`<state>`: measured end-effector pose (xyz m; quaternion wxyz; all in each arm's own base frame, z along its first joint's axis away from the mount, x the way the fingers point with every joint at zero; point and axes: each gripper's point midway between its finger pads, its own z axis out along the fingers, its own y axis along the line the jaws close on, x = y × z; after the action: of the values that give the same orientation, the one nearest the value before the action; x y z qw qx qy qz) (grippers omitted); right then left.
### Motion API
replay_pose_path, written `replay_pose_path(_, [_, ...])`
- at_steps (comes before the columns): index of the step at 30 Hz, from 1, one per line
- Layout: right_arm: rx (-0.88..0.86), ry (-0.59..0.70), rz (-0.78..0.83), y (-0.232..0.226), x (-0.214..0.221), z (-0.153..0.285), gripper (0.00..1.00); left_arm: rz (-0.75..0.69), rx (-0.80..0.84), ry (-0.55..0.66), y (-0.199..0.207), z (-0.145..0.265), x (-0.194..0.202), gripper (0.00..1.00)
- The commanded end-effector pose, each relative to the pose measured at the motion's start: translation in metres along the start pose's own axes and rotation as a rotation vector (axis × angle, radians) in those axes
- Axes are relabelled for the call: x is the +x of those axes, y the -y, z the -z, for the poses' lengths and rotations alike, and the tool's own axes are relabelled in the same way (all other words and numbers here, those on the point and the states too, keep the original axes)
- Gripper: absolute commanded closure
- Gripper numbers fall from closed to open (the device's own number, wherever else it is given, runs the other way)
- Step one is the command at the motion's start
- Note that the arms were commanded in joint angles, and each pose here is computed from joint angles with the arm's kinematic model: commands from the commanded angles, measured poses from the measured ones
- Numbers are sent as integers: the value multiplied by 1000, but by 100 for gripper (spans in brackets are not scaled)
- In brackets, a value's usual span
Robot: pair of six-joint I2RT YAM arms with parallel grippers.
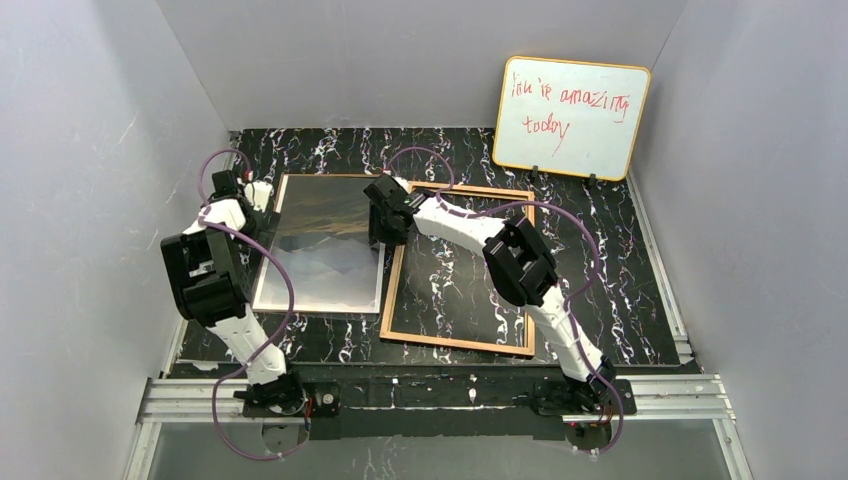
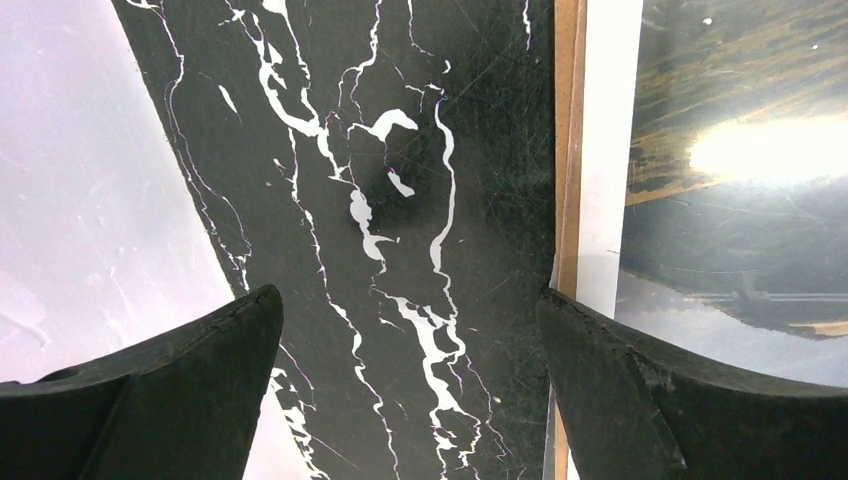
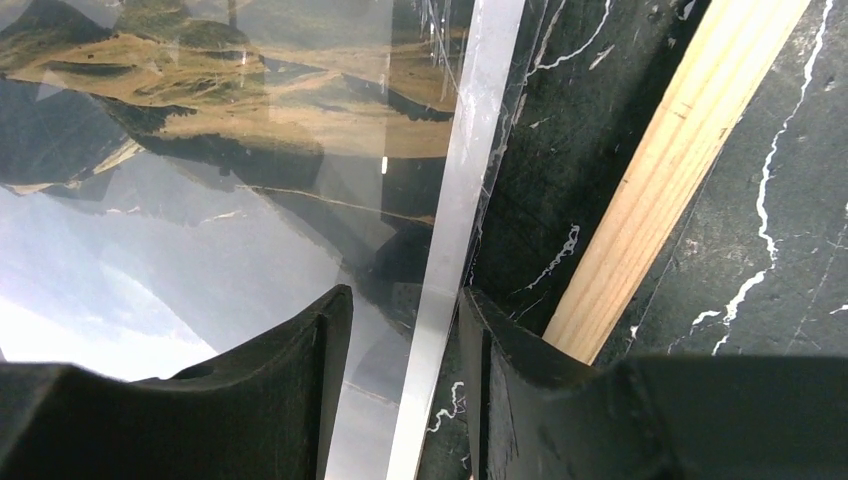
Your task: Put the photo into the frame
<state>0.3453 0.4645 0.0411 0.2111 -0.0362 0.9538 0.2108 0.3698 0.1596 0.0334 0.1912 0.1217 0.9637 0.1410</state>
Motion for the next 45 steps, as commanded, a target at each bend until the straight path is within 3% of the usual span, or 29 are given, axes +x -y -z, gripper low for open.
replay_pose_path(1, [-175,120,52,-68,-24,47,49,-50,128,-121,45,-11,37,2])
replay_pose_path(17, [-310,233,160,-113,-30,96,46,-113,113,-153,49,-13,43,2])
replay_pose_path(24, [-301,175,185,-111,-18,80,45,-126,112,-152,49,-13,44,2])
replay_pose_path(29, [-196,135,263,-94,-6,56,44,-131,113,-155,49,-13,45,2])
replay_pose_path(34, [-91,138,341,-77,3,40,42,-134,118,-160,50,-14,47,2])
replay_pose_path(45, [-47,175,428,-81,4,35,40,-138,119,-167,51,-16,47,2])
